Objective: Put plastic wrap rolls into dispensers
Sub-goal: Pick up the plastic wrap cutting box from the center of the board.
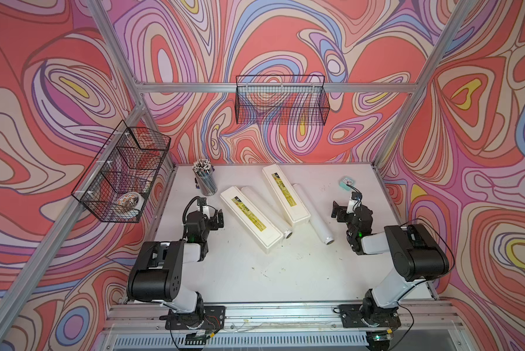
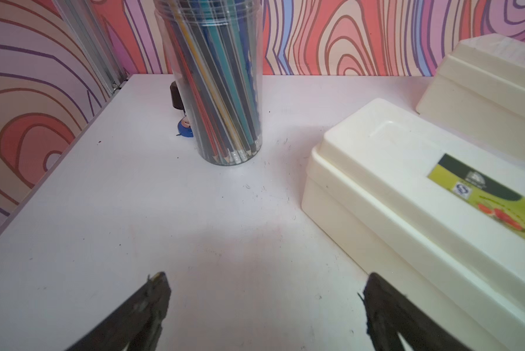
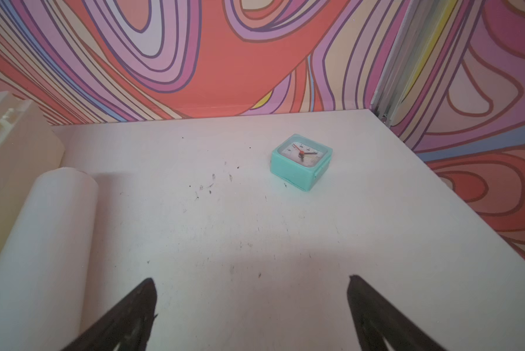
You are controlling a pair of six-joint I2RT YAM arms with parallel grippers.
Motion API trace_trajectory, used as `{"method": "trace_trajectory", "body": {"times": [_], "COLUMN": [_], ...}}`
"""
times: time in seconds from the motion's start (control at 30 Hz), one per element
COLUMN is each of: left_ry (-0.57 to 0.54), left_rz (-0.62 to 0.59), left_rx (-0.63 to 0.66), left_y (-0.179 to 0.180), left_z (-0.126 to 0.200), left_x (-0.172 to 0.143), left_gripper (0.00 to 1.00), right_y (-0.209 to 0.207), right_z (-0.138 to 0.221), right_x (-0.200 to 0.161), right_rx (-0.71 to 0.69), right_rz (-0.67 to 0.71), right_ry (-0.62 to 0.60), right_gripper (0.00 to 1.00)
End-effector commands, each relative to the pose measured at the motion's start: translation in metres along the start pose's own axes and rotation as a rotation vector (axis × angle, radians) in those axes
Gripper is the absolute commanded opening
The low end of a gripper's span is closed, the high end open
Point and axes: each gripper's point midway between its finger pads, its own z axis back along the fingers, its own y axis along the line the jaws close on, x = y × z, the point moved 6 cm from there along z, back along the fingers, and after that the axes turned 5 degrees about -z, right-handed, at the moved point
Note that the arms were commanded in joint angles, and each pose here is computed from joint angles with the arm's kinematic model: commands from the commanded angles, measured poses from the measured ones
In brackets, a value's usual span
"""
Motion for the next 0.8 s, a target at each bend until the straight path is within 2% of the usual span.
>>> {"method": "trace_trajectory", "body": {"times": [0.0, 0.63, 0.7, 0.77], "left_ry": [-0.007, -0.006, -0.006, 0.002], "left_rz": [-0.007, -0.009, -0.007, -0.010], "left_rx": [0.000, -0.004, 0.000, -0.005], "left_y": [0.001, 0.001, 0.002, 0.003], "left_z": [0.001, 0.001, 0.001, 0.006], "left_x": [-0.002, -0.001, 0.002, 0.011], "left_gripper": [1.00, 1.00, 1.00, 1.00], "right_y": [-0.001, -0.004, -0.005, -0.005], "right_z": [-0.001, -0.002, 0.000, 0.002], "right_x": [-0.002, -0.002, 0.006, 0.029], "right_rx": [-0.009, -0.006, -0.022, -0.043], "right_rz": [0.003, -0.008, -0.008, -0.012], "right_ry": [0.005, 0.010, -0.011, 0.014], "right_gripper": [0.98, 0.98, 0.98, 0.98]}}
